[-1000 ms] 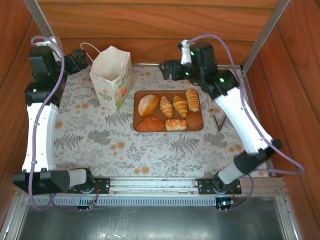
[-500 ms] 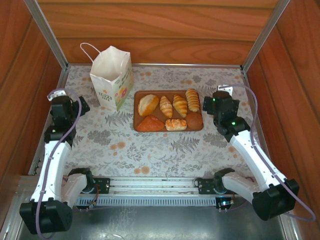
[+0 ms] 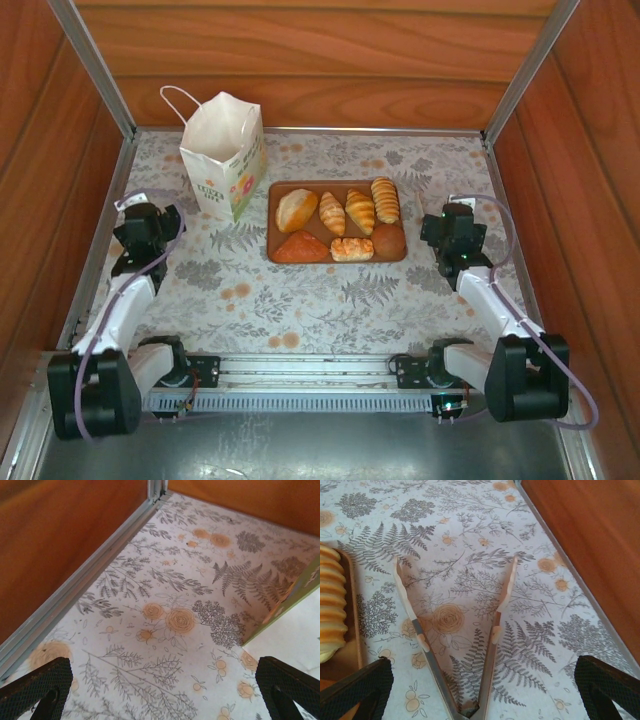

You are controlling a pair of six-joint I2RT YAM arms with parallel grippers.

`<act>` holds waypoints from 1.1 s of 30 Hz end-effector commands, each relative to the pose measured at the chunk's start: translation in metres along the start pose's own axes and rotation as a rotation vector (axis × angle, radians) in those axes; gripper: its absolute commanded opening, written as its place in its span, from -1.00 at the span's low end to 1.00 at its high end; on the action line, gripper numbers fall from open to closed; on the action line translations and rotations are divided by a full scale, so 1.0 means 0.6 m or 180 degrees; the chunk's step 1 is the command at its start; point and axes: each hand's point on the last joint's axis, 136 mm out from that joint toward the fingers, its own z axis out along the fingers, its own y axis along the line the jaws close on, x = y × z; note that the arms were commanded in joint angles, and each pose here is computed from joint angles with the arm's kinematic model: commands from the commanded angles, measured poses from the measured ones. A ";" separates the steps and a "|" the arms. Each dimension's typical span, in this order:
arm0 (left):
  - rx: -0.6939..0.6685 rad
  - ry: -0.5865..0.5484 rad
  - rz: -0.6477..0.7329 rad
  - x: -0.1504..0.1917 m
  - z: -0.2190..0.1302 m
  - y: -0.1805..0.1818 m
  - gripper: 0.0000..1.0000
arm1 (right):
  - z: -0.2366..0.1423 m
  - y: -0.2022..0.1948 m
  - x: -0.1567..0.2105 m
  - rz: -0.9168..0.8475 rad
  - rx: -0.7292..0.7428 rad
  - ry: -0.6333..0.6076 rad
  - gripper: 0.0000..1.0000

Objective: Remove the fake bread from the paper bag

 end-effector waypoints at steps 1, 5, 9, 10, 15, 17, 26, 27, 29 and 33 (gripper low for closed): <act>0.0127 -0.0209 0.0010 -0.022 0.027 -0.018 1.00 | 0.008 0.029 -0.036 0.0015 -0.0343 -0.0339 0.99; 0.0259 -0.0360 0.0056 -0.004 0.052 -0.030 1.00 | 0.022 0.050 -0.035 -0.0014 -0.0530 -0.0516 0.99; 0.0383 -0.0424 0.0188 0.001 0.068 -0.045 1.00 | 0.041 0.082 -0.030 -0.0095 -0.0787 -0.0505 0.99; 0.0398 -0.0420 0.0207 0.002 0.073 -0.047 1.00 | 0.047 0.088 -0.030 -0.0096 -0.0828 -0.0524 0.99; 0.0475 -0.0369 0.0268 0.032 0.086 -0.052 1.00 | 0.066 0.111 -0.029 -0.0122 -0.0990 -0.0664 0.99; 0.0463 -0.0452 0.0245 0.045 0.089 -0.048 1.00 | 0.071 0.124 -0.022 -0.0159 -0.1108 -0.0762 0.99; 0.0318 -0.0571 0.0467 0.062 0.112 -0.064 1.00 | 0.086 0.101 0.001 0.0023 -0.0837 -0.0848 0.99; 0.0282 -0.0569 0.0501 0.061 0.115 -0.066 1.00 | 0.094 0.091 0.000 0.0091 -0.0710 -0.0810 0.99; 0.0280 -0.0562 0.0522 0.062 0.113 -0.068 1.00 | 0.113 0.071 -0.002 0.0227 -0.0449 -0.0620 0.99; 0.0644 -0.0470 0.0688 0.071 0.114 -0.101 1.00 | 0.111 0.070 -0.001 0.0242 -0.0458 -0.0637 0.99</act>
